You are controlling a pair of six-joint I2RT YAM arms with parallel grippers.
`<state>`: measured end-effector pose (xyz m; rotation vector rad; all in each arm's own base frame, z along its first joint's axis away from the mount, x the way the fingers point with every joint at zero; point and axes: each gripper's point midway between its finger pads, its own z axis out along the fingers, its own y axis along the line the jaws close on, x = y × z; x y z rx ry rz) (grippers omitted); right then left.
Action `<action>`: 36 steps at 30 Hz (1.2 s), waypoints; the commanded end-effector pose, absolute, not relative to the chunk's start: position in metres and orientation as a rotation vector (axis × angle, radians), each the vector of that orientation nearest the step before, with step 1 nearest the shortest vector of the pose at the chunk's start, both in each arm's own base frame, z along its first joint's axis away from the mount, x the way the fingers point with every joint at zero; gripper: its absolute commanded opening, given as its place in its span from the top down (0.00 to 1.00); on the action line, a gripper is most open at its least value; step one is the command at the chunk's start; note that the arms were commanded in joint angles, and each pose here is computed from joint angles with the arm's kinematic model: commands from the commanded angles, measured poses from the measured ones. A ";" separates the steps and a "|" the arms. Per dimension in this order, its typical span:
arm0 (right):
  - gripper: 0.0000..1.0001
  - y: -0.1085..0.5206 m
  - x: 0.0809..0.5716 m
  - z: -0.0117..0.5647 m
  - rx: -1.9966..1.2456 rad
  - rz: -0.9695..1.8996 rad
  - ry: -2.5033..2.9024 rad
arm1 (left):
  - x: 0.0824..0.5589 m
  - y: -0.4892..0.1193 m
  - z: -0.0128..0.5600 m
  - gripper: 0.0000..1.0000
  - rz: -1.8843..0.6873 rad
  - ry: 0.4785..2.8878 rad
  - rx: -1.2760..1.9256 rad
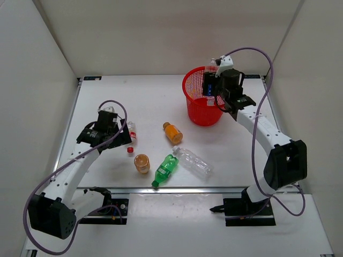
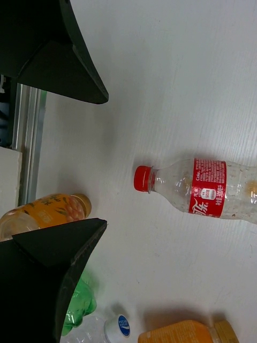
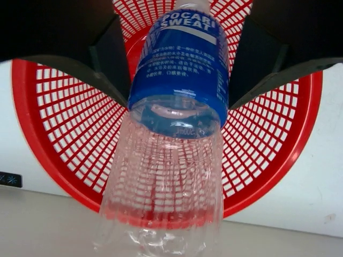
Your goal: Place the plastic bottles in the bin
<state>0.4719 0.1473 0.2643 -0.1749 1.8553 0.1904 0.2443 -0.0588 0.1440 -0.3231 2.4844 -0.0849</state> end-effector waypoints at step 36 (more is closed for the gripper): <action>0.01 0.122 0.323 0.305 -0.209 0.386 1.900 | 0.374 -0.118 0.138 0.59 -0.369 2.358 -0.210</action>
